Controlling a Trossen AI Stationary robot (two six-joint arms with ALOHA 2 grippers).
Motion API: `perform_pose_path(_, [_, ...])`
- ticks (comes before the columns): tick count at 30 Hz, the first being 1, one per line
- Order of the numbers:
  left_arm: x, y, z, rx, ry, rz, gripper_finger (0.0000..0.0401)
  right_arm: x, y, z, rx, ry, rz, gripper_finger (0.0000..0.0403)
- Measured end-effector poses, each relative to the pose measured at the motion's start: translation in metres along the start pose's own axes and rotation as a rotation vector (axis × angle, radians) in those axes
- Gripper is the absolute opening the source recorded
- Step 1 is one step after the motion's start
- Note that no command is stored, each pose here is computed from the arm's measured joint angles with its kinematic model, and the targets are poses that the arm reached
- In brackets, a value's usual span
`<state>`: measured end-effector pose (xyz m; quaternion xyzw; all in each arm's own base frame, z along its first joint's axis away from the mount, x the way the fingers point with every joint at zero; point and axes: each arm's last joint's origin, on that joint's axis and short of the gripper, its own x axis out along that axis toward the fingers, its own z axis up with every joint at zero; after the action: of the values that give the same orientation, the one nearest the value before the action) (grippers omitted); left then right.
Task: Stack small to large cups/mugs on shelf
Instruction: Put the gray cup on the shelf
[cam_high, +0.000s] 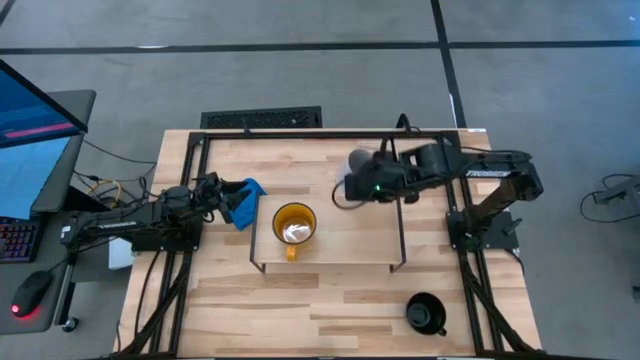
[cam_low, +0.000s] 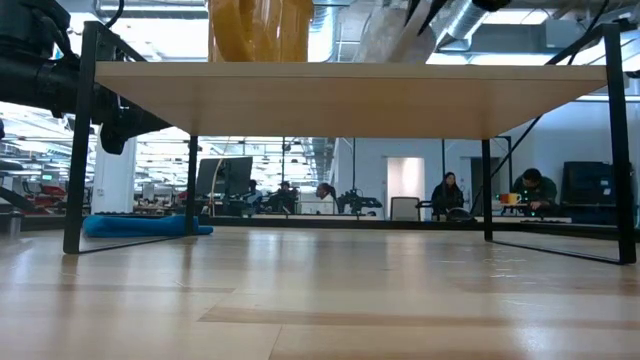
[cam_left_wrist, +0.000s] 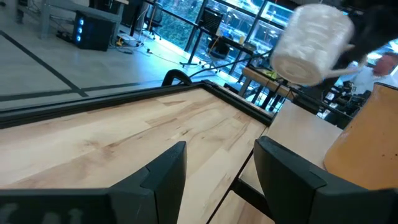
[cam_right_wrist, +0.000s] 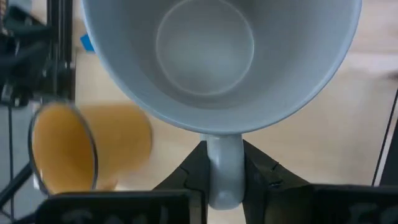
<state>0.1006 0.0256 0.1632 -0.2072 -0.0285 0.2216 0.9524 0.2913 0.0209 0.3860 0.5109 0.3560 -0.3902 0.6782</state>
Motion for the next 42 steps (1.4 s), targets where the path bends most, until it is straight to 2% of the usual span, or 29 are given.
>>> perform_pose_path(10, [0.0,0.0,0.0,0.043,0.0,0.0,0.0179,-0.01,0.0,-0.049,-0.005,0.062,0.011,0.0069])
perform_pose_path(18, [0.0,0.0,0.0,0.045,0.0,-0.001,0.0179,0.021,0.017,-0.074,-0.017,0.093,-0.056,0.0069])
perform_pose_path(24, [0.0,0.0,0.0,0.046,0.001,-0.002,0.0179,0.03,0.034,-0.078,-0.014,0.073,-0.07,0.0069])
perform_pose_path(27, [0.0,0.0,0.0,0.047,0.007,-0.005,0.0179,0.036,0.041,-0.077,-0.01,0.067,-0.113,0.0069])
perform_pose_path(42, [0.001,0.0,-0.002,0.083,0.021,-0.011,0.0179,0.048,0.071,-0.092,0.006,0.115,-0.211,0.0069])
